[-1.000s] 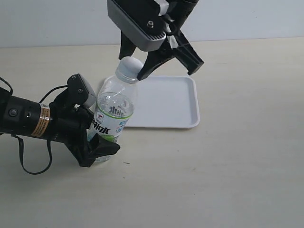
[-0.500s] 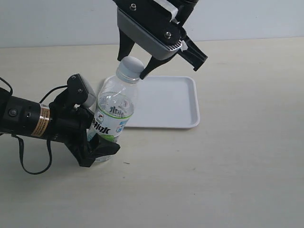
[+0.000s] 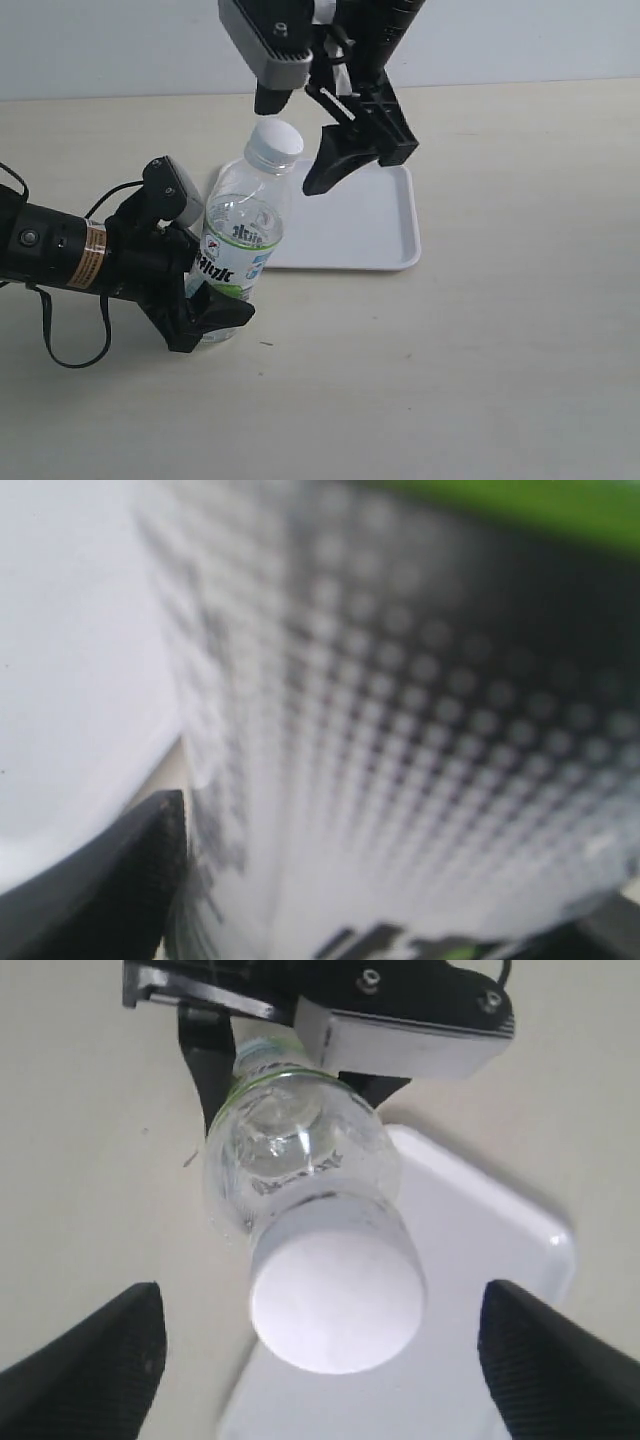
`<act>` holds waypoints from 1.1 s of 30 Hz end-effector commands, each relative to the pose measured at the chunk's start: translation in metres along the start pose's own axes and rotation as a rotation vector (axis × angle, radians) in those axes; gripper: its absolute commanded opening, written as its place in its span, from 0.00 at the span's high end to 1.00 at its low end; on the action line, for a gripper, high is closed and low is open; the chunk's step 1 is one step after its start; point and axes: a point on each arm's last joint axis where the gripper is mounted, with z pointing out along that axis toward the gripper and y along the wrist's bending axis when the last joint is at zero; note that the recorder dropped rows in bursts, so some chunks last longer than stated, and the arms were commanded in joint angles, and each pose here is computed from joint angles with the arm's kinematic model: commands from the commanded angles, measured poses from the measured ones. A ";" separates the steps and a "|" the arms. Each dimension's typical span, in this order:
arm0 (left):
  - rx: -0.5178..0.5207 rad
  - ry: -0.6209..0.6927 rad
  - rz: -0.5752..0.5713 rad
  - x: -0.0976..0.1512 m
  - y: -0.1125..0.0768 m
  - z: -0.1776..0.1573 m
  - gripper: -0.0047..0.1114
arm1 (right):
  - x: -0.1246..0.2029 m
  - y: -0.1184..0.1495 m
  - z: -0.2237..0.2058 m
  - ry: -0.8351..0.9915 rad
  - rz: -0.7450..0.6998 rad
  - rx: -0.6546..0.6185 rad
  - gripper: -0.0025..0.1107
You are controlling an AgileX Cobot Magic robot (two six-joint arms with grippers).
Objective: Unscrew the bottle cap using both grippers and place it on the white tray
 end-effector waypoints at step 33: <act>0.003 -0.028 -0.009 -0.004 0.000 0.000 0.96 | -0.006 -0.001 -0.002 -0.063 1.251 -0.022 0.29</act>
